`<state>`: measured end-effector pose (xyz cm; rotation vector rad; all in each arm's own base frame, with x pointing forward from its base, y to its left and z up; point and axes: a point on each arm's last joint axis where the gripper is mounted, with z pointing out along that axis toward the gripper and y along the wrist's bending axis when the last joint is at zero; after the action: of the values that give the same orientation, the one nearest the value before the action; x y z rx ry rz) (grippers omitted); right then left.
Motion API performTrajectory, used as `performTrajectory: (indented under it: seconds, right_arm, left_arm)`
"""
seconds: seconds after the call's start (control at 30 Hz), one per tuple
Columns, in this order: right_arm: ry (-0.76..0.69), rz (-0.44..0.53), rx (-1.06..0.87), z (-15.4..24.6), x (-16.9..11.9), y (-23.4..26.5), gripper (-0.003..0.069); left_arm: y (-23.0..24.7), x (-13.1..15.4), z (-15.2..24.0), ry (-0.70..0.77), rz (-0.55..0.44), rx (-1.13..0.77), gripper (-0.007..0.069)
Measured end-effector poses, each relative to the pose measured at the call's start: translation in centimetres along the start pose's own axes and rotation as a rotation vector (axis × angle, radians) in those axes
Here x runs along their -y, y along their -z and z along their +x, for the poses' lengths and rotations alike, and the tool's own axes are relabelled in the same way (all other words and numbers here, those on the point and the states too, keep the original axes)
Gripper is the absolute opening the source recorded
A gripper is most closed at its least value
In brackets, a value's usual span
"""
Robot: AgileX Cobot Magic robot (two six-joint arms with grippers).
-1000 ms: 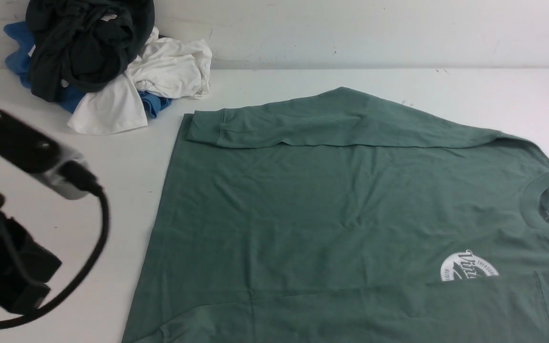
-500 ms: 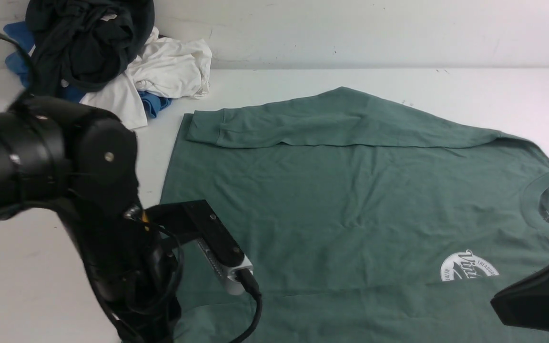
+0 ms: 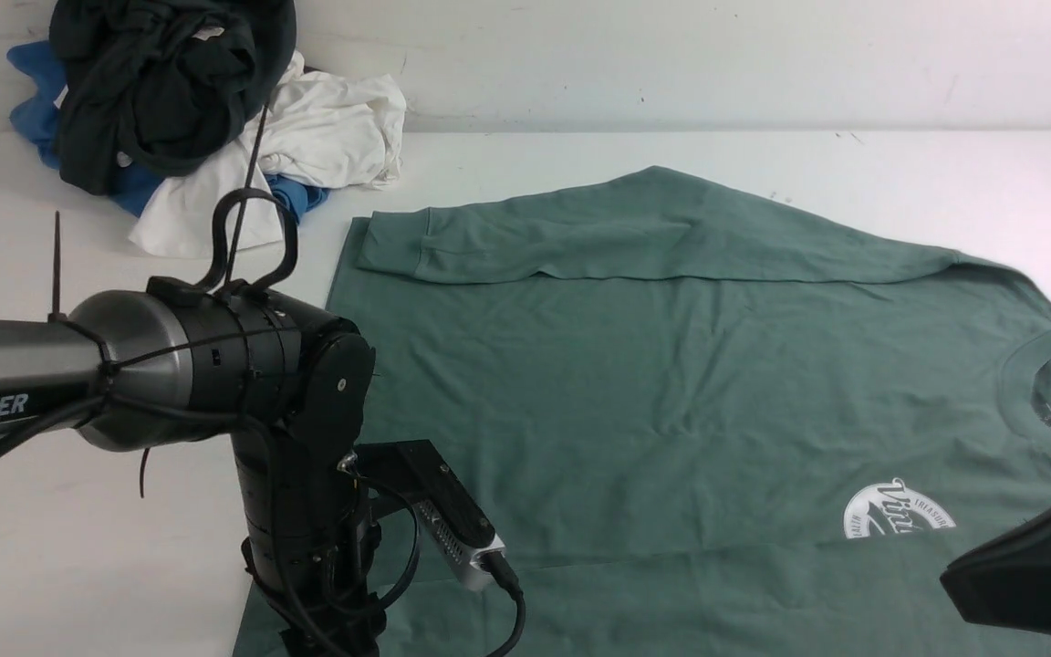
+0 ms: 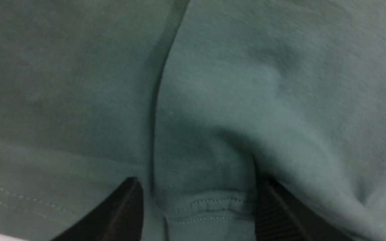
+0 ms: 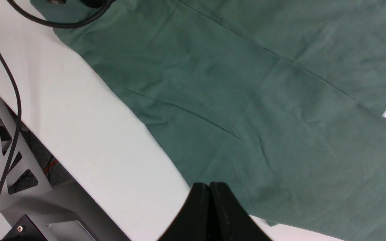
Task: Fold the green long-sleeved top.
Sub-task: Use the left arm to clamp the cuff closest to it
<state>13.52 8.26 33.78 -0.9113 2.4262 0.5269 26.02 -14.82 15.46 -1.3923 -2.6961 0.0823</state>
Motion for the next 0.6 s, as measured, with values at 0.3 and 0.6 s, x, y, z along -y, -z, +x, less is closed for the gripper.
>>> performTrajectory:
  seconds: [0.3, 0.6]
  right_arm:
    - [0.0, 0.0, -0.001, 0.0, 0.0, 0.0, -0.0014]
    - [-0.006, -0.005, -0.016, 0.3, 0.1, -0.4, -0.0014]
  left_arm:
    - [-0.2, -0.1, -0.1, 0.02, 0.009, -0.015, 0.0253]
    - [1.2, 0.4, 0.5, 0.022, 0.007, -0.008, 0.0037]
